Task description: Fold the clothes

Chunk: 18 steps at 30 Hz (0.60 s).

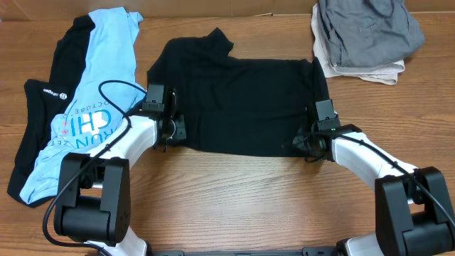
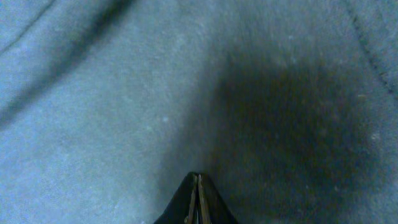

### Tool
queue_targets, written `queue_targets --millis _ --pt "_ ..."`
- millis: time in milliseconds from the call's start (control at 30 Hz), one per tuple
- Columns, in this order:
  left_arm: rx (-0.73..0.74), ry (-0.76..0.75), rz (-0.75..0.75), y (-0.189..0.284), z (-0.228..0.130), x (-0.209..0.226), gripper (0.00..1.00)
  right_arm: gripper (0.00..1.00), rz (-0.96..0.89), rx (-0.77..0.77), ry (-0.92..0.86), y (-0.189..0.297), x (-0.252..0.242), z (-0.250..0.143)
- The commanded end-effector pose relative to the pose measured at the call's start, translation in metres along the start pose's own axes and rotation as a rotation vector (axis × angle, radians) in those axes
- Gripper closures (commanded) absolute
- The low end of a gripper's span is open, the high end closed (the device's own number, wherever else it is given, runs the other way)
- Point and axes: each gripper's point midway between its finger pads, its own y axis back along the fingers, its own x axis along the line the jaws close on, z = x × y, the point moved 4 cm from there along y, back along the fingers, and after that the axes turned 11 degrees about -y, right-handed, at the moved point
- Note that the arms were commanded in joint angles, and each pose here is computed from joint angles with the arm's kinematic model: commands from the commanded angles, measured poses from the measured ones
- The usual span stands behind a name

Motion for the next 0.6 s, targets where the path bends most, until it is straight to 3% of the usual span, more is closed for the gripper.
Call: queue_targets --millis 0,567 --pt "0.149 0.049 0.06 -0.012 -0.03 0.013 0.96 0.96 -0.048 0.029 0.005 -0.011 -0.011 -0.006" --pt "0.446 0.106 0.09 0.016 -0.079 0.038 0.96 0.96 -0.27 0.434 -0.231 0.017 -0.069 -0.066"
